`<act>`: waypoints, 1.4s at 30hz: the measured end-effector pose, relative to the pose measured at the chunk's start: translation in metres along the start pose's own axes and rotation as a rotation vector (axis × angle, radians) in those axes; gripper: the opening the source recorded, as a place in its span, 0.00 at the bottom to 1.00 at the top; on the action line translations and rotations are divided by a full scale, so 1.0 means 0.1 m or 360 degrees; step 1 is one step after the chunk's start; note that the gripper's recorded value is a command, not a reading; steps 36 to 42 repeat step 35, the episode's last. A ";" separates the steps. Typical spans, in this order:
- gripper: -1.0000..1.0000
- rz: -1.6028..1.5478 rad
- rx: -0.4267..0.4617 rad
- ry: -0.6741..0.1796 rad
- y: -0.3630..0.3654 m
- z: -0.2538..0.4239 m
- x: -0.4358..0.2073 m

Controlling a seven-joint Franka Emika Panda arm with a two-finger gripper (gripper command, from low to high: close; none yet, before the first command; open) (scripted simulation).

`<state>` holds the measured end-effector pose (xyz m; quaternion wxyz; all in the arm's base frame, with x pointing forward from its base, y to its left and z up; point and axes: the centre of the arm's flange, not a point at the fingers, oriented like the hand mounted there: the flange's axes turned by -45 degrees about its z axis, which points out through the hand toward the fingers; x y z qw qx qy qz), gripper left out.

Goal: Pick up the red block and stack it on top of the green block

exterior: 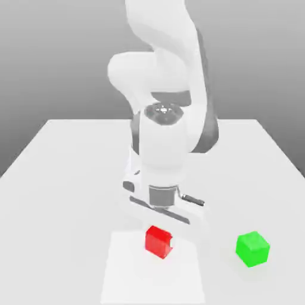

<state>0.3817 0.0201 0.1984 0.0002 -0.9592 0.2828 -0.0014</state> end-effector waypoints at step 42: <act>1.00 -0.1304 -0.0003 -0.0002 -1.68 -0.27 -1.21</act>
